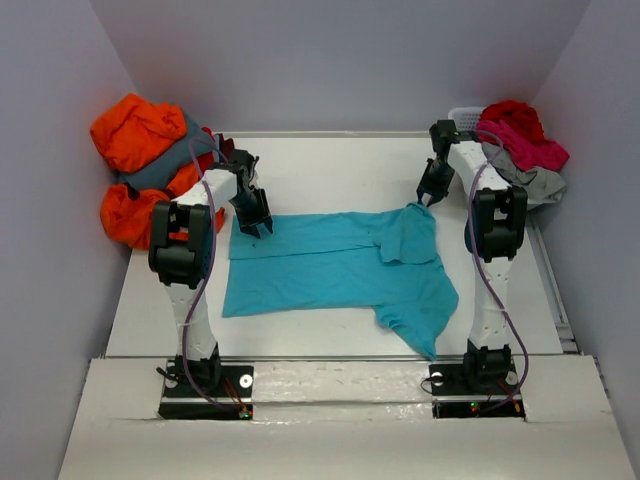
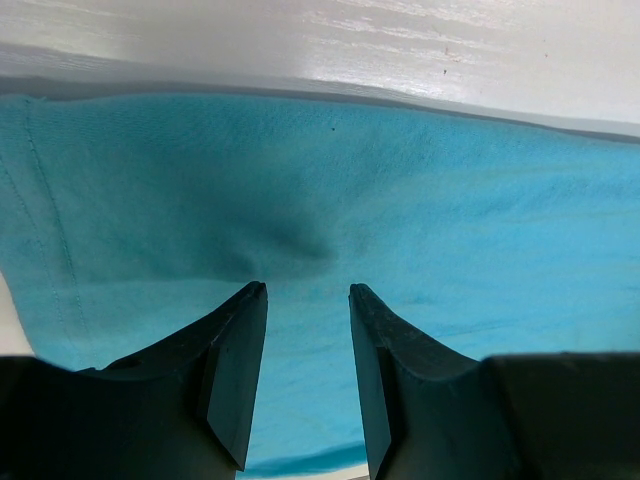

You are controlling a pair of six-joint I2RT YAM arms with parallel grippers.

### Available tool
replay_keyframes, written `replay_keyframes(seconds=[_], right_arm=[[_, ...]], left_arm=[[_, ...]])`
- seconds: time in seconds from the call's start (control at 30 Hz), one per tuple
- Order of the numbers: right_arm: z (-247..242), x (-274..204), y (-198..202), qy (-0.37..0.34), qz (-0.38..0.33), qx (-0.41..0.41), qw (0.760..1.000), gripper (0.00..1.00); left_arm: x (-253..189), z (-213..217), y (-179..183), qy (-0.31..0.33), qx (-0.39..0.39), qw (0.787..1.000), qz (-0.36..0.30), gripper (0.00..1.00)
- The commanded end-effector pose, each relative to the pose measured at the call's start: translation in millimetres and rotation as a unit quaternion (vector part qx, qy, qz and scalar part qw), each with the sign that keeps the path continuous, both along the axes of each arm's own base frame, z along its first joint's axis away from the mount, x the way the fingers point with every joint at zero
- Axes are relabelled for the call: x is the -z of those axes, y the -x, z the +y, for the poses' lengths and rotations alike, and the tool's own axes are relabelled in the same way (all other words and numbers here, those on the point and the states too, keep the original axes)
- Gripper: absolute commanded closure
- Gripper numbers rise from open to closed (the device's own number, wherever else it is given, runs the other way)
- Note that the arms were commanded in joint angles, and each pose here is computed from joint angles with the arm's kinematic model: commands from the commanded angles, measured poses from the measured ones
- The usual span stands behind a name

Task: Fold and stack the t-shirts
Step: Fold the flattened T-shirt at the center of the board.

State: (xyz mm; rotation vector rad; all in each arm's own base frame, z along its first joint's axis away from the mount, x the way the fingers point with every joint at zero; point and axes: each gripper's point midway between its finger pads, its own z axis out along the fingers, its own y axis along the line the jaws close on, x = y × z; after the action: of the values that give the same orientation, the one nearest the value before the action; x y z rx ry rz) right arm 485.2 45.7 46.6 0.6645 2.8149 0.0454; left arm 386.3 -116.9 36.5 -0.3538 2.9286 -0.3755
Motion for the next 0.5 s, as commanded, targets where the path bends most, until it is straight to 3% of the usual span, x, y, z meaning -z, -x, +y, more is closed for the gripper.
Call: replay_keyframes(seconds=[0.0, 0.47], right_arm=[[-2.0, -3.9, -17.2, -0.004, -0.026, -0.004, 1.0, 0.64], [12.7, -17.3, -23.7, -0.045, -0.051, -0.009, 0.998, 0.65]], left_arm=[[-6.1, -0.3, 0.6, -0.001, 0.009, 1.0, -0.002, 0.51], [1.8, 0.7, 4.9, -0.003, 0.008, 1.0, 0.007, 0.51]])
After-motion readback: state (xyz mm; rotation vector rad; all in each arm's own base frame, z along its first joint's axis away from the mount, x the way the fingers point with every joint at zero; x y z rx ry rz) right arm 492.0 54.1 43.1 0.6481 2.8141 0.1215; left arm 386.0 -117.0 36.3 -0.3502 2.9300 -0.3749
